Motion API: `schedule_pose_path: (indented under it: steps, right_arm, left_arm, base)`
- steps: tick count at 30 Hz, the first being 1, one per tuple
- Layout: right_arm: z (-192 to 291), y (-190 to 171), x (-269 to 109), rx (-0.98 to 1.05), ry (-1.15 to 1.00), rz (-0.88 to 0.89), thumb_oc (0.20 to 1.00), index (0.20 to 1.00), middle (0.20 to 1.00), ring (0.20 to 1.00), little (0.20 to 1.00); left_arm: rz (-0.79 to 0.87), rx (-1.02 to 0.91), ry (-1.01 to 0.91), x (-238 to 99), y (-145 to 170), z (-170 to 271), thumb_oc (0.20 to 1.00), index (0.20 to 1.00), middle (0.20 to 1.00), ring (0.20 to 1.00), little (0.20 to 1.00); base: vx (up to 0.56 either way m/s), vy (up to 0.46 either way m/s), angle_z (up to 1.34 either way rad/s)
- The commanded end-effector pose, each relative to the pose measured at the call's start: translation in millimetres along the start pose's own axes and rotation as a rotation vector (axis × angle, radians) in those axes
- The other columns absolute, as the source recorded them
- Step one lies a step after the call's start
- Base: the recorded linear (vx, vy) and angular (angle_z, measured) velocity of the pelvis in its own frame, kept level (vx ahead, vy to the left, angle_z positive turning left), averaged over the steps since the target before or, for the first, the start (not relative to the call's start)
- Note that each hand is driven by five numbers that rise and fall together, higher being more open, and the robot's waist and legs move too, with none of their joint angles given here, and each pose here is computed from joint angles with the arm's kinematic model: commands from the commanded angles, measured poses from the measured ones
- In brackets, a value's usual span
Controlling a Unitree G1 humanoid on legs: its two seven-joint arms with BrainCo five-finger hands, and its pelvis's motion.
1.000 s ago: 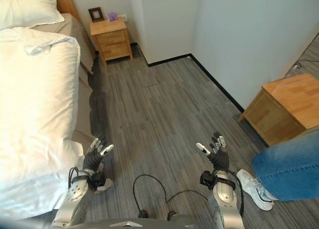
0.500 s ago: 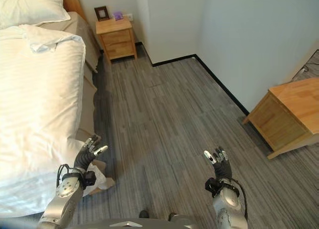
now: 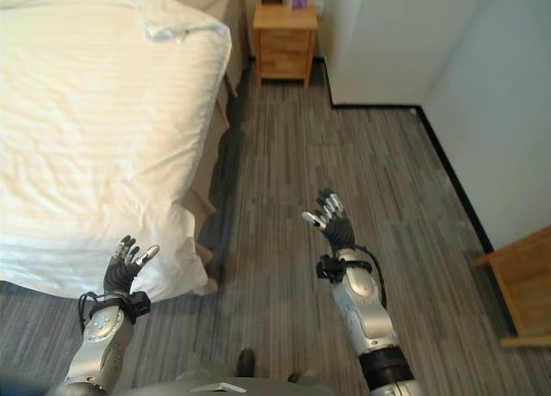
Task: Making the bed.
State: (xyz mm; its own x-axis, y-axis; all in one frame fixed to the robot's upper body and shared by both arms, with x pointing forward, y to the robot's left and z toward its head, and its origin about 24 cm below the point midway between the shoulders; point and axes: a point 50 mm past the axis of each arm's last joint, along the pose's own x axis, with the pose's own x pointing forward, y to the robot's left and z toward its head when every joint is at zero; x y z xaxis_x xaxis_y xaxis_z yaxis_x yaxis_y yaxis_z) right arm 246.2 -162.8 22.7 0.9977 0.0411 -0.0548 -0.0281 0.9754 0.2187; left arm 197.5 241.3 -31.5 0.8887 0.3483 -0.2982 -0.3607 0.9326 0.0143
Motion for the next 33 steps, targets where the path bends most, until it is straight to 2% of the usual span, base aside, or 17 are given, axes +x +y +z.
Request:
schedule_pose_path:
  steps: [1, 9, 12, 14, 20, 26, 33]
  right_arm:
    - [10, -12, -9, 0.048, -0.068, -0.026, 1.000, 1.000, 1.000, 1.000, 1.000]
    - [11, -38, -29, 0.011, -0.072, -0.118, 1.000, 1.000, 1.000, 1.000, 1.000]
    - [15, -44, -27, -0.021, -0.079, -0.128, 1.000, 1.000, 1.000, 1.000, 1.000]
    - [21, -48, -26, 0.034, -0.113, -0.144, 1.000, 1.000, 1.000, 1.000, 1.000]
    - [25, -64, -27, 0.038, -0.127, -0.230, 1.000, 1.000, 1.000, 1.000, 1.000]
    - [14, -50, -22, 0.015, -0.076, -0.160, 1.000, 1.000, 1.000, 1.000, 1.000]
    - [6, -22, -14, 0.040, -0.055, -0.059, 1.000, 1.000, 1.000, 1.000, 1.000]
  left_arm:
    - [0.017, 0.026, -0.142, 9, 13, 31, 1.000, 1.000, 1.000, 1.000, 1.000]
    - [-0.034, 0.003, -0.251, 21, -5, 59, 1.000, 1.000, 1.000, 1.000, 1.000]
    - [-0.047, -0.048, -0.236, 21, -12, 56, 1.000, 1.000, 1.000, 1.000, 1.000]
    - [-0.059, -0.077, -0.215, 20, -14, 52, 1.000, 1.000, 1.000, 1.000, 1.000]
    - [-0.097, -0.063, -0.147, 12, -13, 34, 1.000, 1.000, 1.000, 1.000, 1.000]
    - [-0.076, -0.060, -0.117, 7, -8, 25, 1.000, 1.000, 1.000, 1.000, 1.000]
    - [-0.008, -0.086, -0.165, 8, 5, 35, 1.000, 1.000, 1.000, 1.000, 1.000]
  base:
    - [0.40, -0.092, -0.34]
    - [0.43, -0.184, 0.05]
    - [0.40, -0.289, 0.31]
    - [0.38, -0.451, 0.20]
    - [0.67, -0.207, -0.24]
    - [0.64, 0.002, -0.34]
    - [0.52, 0.093, -0.16]
